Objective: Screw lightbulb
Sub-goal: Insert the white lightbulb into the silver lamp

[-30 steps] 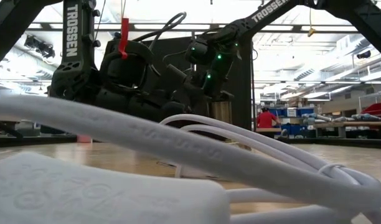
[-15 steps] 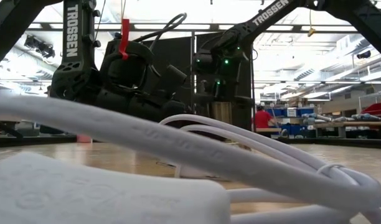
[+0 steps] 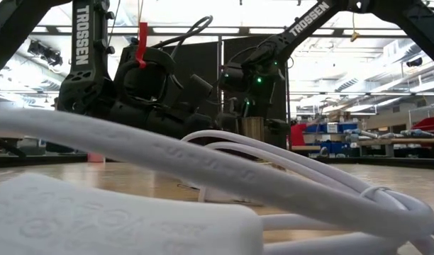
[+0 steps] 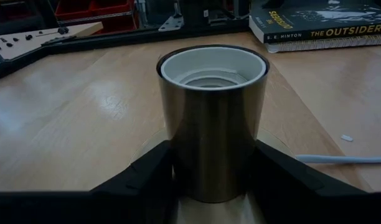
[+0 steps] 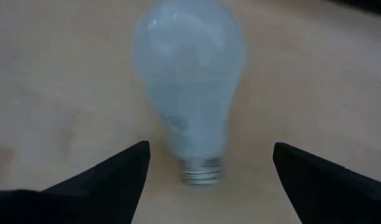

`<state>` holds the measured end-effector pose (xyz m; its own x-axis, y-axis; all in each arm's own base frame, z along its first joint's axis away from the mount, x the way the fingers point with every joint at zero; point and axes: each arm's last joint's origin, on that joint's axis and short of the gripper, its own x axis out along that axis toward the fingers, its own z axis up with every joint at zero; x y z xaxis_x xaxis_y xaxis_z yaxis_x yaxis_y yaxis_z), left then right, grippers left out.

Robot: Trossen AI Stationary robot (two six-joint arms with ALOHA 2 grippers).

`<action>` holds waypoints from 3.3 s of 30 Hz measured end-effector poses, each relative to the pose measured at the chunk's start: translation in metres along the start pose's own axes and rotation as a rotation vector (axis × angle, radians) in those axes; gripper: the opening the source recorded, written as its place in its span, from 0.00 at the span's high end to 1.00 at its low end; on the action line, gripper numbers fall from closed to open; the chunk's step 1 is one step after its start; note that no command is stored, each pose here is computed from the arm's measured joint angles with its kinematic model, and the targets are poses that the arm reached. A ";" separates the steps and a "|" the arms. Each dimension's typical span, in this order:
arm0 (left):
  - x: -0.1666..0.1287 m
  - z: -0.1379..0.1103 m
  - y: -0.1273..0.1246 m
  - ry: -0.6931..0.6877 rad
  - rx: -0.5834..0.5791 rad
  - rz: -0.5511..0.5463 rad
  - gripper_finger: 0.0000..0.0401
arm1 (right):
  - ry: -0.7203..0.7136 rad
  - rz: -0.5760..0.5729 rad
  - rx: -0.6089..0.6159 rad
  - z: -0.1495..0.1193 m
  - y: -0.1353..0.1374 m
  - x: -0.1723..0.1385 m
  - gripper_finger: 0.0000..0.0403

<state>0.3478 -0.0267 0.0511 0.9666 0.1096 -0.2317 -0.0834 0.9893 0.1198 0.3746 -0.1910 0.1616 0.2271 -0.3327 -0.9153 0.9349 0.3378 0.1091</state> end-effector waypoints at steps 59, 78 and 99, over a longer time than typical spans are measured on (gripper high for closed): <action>0.000 0.000 0.001 0.000 0.009 0.000 0.48 | -0.145 0.188 -0.509 0.017 0.012 0.031 0.36; 0.000 0.000 0.001 0.000 0.004 0.003 0.48 | -0.067 0.196 -0.550 0.013 0.007 0.005 0.97; 0.000 0.000 0.001 0.000 -0.001 0.003 0.48 | -0.036 0.197 -0.557 0.033 0.018 -0.004 0.15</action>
<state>0.3479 -0.0260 0.0510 0.9663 0.1126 -0.2316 -0.0866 0.9891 0.1192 0.3997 -0.2128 0.1796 0.4006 -0.2431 -0.8834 0.5918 0.8047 0.0469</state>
